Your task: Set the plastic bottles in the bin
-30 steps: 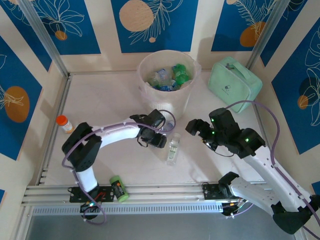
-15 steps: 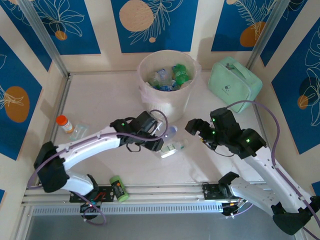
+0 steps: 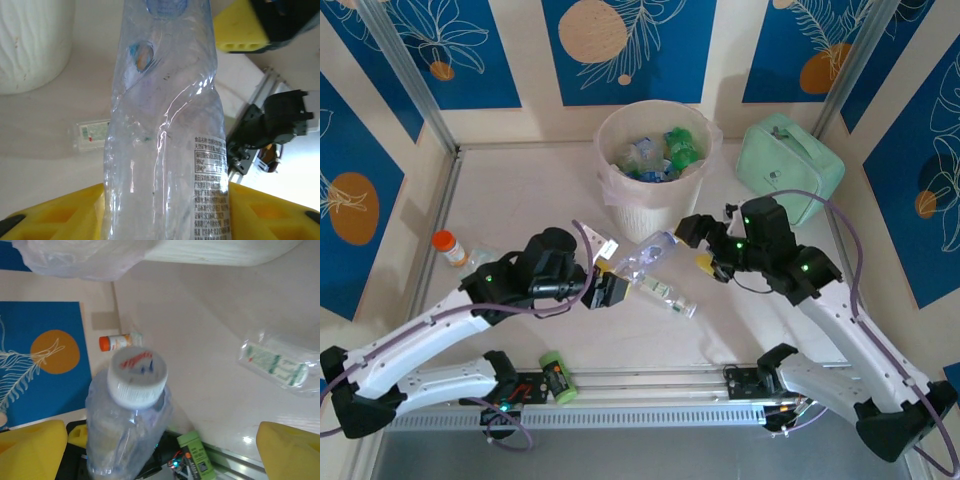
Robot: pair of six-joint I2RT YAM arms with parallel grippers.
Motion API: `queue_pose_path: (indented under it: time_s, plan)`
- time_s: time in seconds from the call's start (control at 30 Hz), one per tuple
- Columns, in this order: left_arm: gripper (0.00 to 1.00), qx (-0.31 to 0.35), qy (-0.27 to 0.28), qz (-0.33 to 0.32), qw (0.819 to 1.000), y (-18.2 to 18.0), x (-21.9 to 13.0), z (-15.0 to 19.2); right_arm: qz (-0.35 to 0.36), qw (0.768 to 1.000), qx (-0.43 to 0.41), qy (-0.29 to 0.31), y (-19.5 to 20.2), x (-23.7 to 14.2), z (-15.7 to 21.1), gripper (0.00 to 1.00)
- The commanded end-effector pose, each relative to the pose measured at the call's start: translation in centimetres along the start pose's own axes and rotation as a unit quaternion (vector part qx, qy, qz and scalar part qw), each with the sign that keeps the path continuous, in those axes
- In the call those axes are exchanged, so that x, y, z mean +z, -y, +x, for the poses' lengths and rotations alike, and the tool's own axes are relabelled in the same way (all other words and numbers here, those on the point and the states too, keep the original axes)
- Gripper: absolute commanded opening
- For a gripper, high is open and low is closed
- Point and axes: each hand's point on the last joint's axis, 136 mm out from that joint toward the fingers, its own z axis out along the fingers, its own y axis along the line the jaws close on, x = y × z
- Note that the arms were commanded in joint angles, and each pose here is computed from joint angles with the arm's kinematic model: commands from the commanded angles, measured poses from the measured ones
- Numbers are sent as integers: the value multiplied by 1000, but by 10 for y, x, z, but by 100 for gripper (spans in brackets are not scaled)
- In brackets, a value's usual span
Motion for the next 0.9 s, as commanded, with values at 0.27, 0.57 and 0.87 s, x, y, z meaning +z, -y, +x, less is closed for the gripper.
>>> queue_pose_path:
  time_s: [0.27, 0.57, 0.87]
  plan:
    - [54, 43, 23, 44, 998, 20, -10, -11, -93, 993, -43, -52, -59, 7, 20, 96]
    - [54, 55, 38, 51, 996, 25, -15, -19, -90, 993, -43, -64, -62, 16, 25, 84]
    - [55, 58, 43, 44, 996, 23, -16, -21, -84, 994, -46, -58, -61, 16, 24, 62]
